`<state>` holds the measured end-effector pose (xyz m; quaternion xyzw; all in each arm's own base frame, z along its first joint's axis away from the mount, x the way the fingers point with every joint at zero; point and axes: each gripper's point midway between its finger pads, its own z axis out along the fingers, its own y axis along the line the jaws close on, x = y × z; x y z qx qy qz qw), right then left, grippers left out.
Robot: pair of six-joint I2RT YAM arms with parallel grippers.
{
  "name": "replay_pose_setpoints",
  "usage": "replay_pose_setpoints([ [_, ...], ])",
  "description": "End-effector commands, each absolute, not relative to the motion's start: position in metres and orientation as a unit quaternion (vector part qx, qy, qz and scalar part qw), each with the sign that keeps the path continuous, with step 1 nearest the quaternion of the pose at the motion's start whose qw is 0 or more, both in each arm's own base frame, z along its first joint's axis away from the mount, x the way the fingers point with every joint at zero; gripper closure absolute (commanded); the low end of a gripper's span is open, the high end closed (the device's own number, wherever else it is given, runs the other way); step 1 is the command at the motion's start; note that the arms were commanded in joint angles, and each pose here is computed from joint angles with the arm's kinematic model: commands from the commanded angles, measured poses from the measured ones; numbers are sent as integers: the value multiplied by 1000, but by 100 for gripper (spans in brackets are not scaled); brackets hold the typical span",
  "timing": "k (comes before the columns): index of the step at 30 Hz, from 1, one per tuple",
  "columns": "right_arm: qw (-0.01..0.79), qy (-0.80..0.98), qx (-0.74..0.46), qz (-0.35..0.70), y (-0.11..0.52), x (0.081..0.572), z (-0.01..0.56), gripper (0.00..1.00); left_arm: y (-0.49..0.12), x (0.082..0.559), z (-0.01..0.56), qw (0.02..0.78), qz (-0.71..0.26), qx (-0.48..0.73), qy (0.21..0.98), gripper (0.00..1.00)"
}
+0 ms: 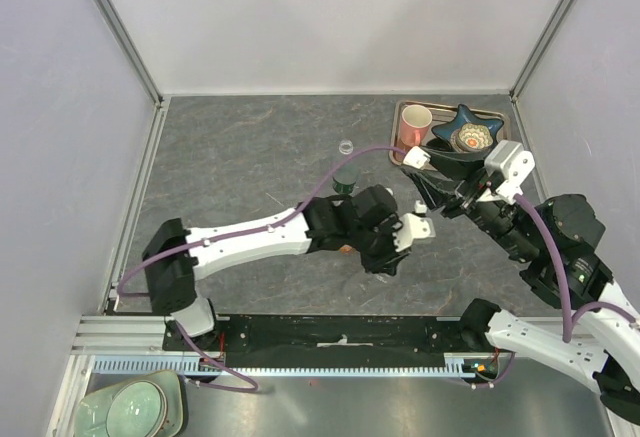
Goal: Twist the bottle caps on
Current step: Pick up the plastic bottle at the center of the board.
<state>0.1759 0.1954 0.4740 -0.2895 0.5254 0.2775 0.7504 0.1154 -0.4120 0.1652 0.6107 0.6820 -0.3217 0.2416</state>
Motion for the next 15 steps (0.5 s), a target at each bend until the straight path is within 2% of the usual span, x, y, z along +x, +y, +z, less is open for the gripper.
replay_pose_setpoints([
  [1,766,520,-259,275,177,170,494,84,-417,121,126,217,-236,651,688,86],
  [9,764,527,-256,269,171,169,490,84,-435,119,96,186,-206,670,689,97],
  [15,762,530,-255,269,169,168,487,85,-432,110,87,172,-204,675,687,98],
])
